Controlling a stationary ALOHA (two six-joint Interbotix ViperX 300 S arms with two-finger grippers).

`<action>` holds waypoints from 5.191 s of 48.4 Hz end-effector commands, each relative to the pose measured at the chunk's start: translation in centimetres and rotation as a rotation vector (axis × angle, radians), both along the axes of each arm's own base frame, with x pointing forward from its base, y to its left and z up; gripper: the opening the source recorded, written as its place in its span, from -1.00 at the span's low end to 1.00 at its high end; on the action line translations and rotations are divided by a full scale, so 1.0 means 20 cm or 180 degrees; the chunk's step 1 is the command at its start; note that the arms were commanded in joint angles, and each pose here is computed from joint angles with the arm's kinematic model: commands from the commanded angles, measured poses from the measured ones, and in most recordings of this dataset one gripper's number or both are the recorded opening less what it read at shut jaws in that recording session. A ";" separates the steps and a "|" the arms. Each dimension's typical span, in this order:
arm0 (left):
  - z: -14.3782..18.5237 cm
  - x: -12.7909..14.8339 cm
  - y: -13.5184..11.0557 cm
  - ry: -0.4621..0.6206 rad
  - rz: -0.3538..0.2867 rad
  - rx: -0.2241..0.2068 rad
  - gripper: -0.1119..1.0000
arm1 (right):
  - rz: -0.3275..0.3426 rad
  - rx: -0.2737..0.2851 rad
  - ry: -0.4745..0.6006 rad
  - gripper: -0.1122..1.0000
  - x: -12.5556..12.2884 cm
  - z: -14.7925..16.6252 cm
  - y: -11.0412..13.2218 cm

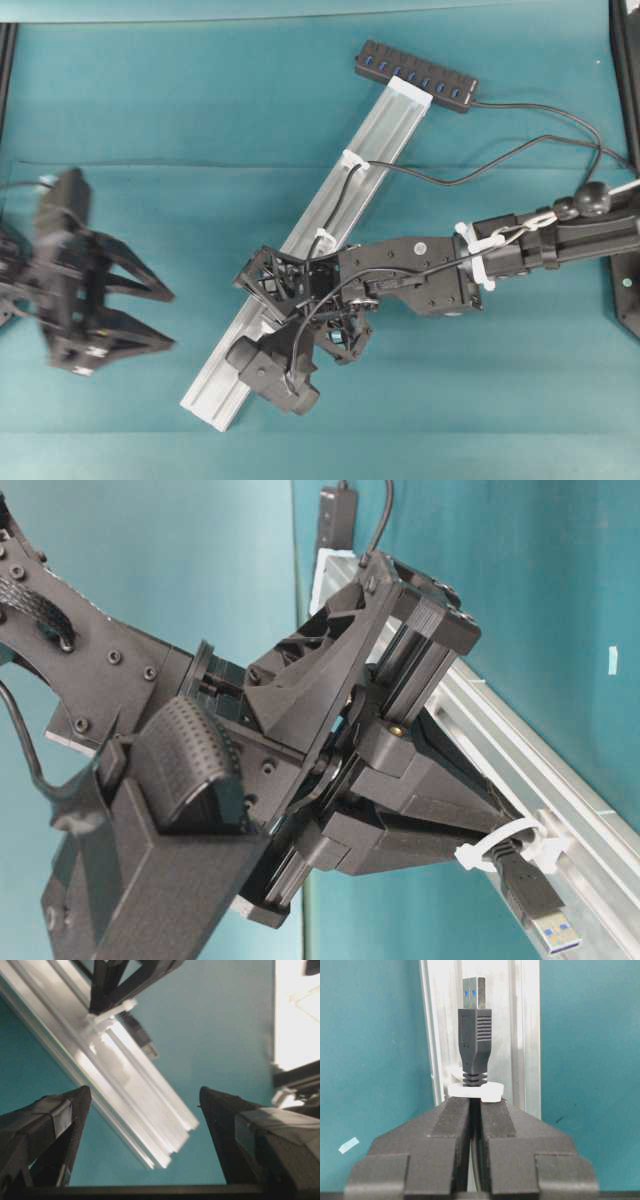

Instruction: Pass the USB cable through three rings with both arms.

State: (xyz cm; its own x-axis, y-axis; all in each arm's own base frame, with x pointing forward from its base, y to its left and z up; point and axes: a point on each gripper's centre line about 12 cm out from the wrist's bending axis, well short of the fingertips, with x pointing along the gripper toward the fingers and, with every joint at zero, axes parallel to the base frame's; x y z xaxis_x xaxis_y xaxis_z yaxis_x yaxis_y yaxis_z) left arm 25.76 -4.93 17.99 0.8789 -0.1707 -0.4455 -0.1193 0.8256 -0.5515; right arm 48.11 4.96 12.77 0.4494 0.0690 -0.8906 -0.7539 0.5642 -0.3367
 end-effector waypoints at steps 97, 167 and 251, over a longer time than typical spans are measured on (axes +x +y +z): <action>-0.28 0.46 -0.09 0.0063 0.0073 -0.0189 -0.53 | -0.0233 0.0118 0.0062 -0.71 0.00 -0.01 -0.01; -0.21 0.30 -0.26 0.0449 0.0053 -0.0696 -0.62 | -0.0809 0.0269 0.0088 0.74 -0.08 0.14 -0.11; 0.00 0.09 -0.29 0.0728 -0.0019 -0.0742 -0.62 | -0.2434 0.1084 -0.0207 0.73 -0.42 0.28 -0.37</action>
State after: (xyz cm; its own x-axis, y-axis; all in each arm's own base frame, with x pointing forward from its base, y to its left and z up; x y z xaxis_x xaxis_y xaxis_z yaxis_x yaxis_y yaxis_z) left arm 27.17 -10.25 16.84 0.7367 -0.2781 -0.6164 -0.2975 0.6853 -0.6647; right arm 39.79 -2.16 17.63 0.5066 -0.0115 -0.8621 -0.1725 0.9783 -0.1144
